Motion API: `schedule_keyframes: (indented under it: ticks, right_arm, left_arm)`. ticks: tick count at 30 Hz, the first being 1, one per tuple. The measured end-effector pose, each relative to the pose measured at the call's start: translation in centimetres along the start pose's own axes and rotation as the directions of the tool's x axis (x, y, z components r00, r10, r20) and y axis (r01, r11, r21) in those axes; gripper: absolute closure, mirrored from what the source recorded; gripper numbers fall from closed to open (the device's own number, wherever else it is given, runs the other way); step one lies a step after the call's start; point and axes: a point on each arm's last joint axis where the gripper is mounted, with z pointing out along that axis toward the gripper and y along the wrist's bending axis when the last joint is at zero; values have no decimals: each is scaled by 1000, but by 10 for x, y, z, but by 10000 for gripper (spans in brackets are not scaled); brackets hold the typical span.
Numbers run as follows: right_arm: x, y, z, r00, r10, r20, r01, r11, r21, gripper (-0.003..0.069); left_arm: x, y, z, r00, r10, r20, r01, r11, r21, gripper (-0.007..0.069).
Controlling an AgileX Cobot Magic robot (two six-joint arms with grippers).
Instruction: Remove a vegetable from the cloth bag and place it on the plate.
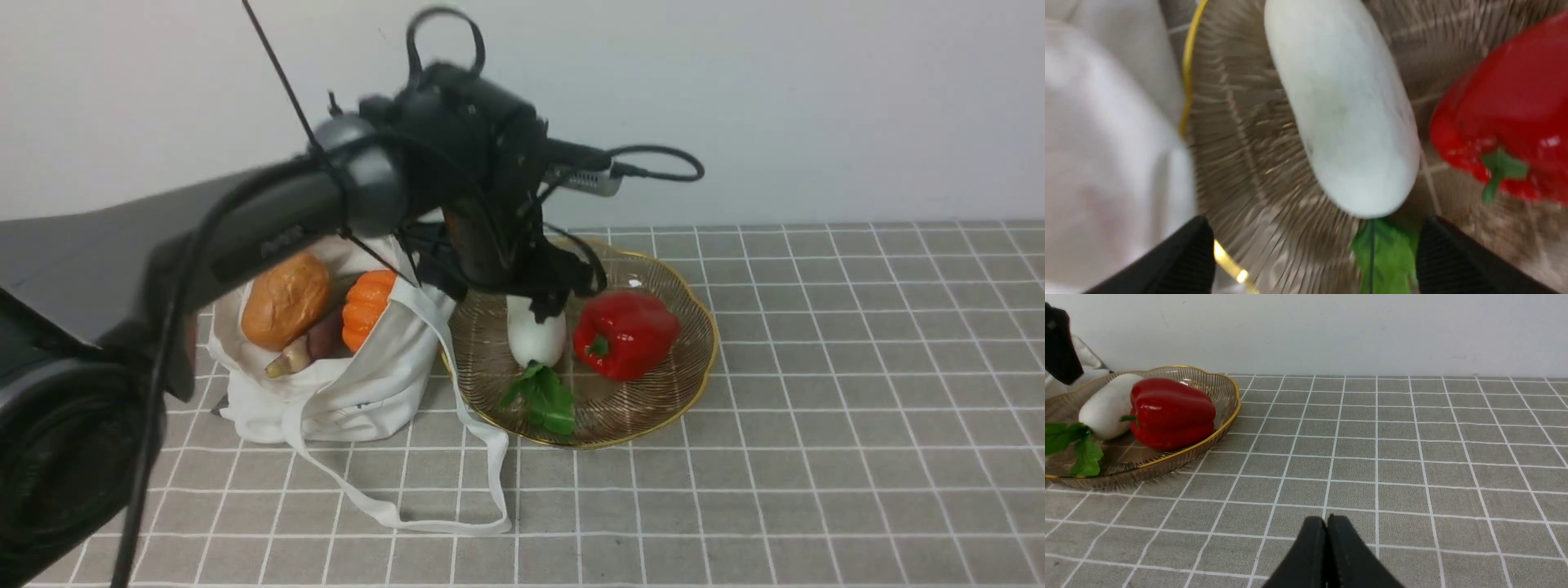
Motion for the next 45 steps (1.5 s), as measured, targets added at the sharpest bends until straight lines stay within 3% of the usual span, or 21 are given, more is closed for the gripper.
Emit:
schedule_keyframes:
  ticks: [4, 5, 6, 7, 8, 10, 15, 21, 22, 28, 31, 36, 45]
  right_arm:
    - [0, 0, 0, 1000, 0, 0, 0, 1000, 0, 674]
    - [0, 0, 0, 1000, 0, 0, 0, 1000, 0, 674]
    - [0, 0, 0, 1000, 0, 0, 0, 1000, 0, 674]
    - [0, 0, 0, 1000, 0, 0, 0, 1000, 0, 674]
    - [0, 0, 0, 1000, 0, 0, 0, 1000, 0, 674]
    - [0, 0, 0, 1000, 0, 0, 0, 1000, 0, 674]
    - [0, 0, 0, 1000, 0, 0, 0, 1000, 0, 674]
    - [0, 0, 0, 1000, 0, 0, 0, 1000, 0, 674]
    - [0, 0, 0, 1000, 0, 0, 0, 1000, 0, 674]
    - [0, 0, 0, 1000, 0, 0, 0, 1000, 0, 674]
    - [0, 0, 0, 1000, 0, 0, 0, 1000, 0, 674]
    - [0, 0, 0, 1000, 0, 0, 0, 1000, 0, 674]
    - [0, 0, 0, 1000, 0, 0, 0, 1000, 0, 674]
  left_arm:
    - [-9, 10, -72, 998, 47, 34, -47, 999, -9, 287]
    - [-10, 13, -90, 996, 55, 70, -55, 998, -5, 391]
    - [-10, 13, -93, 996, 58, 75, -58, 998, -5, 391]
    - [-8, 17, -113, 991, 82, 103, -82, 997, -4, 531]
    - [-6, 18, -118, 991, 84, 108, -84, 996, -3, 531]
    - [3, 22, -139, 986, 101, 132, -102, 995, 7, 609]
    - [53, 36, -180, 988, 89, 123, -97, 994, 58, 630]
    - [122, 52, -191, 996, 73, 58, -77, 995, 68, 630]
    - [148, 56, -187, 996, 67, 63, -72, 994, 85, 630]
    - [223, 61, -167, 947, -47, 319, -34, 969, 245, 630]
    - [260, 66, -147, 874, -138, 466, -17, 949, 314, 630]
    - [296, 74, -131, 797, -175, 578, -33, 943, 332, 630]
    - [326, 77, -108, 830, -160, 535, -25, 947, 321, 630]
